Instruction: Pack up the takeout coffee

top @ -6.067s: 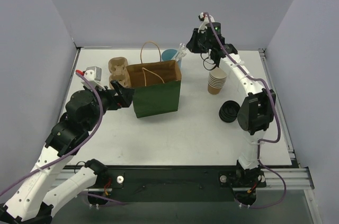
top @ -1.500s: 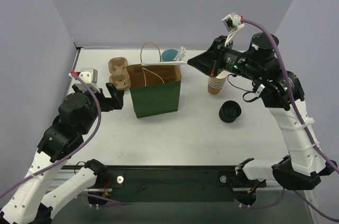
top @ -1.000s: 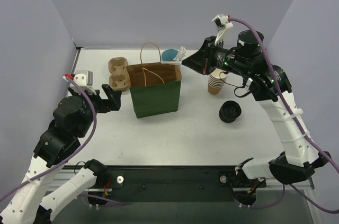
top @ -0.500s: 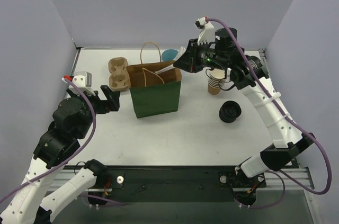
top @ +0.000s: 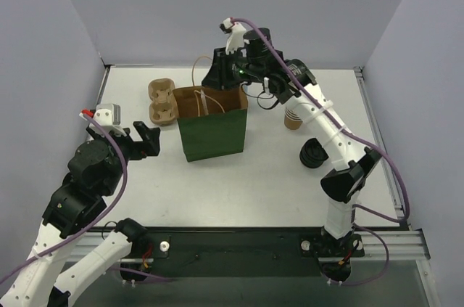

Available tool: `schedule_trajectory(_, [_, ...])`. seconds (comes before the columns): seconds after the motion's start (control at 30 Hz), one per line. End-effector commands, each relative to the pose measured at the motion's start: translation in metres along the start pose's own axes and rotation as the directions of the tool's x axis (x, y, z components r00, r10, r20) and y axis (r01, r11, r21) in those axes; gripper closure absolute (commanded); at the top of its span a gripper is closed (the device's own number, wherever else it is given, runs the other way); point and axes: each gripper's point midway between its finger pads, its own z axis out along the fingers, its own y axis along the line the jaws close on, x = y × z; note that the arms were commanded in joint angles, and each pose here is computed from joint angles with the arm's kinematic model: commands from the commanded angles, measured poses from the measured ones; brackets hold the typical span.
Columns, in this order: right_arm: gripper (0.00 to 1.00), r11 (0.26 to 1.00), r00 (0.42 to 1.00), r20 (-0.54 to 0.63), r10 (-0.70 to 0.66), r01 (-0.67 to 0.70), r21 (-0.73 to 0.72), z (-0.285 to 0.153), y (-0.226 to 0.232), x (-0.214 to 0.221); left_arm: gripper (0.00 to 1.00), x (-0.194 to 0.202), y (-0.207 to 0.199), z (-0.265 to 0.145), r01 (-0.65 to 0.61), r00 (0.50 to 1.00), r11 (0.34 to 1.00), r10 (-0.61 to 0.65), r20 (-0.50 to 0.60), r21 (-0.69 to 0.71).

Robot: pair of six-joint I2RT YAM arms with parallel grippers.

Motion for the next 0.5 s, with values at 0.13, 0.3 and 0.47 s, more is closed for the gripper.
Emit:
schedule_trajectory(0.13, [0.54, 0.999, 0.999, 0.020, -0.030, 0.030, 0.031, -0.014, 0.011, -0.004, 0.03, -0.008, 0.006, -0.008, -0.012, 0.999, 1.000, 0.013, 0.042, -0.012])
schedule_trajectory(0.3, [0.30, 0.992, 0.997, 0.070, -0.036, 0.028, 0.123, -0.041, 0.001, -0.011, 0.03, -0.010, 0.002, -0.006, -0.010, 0.999, 1.000, 0.010, 0.050, 0.010])
schedule_trajectory(0.47, [0.00, 0.979, 0.996, 0.084, -0.039, 0.021, 0.203, -0.072, -0.009, -0.002, 0.03, -0.025, -0.012, -0.006, 0.003, 0.997, 0.998, -0.007, 0.074, 0.065])
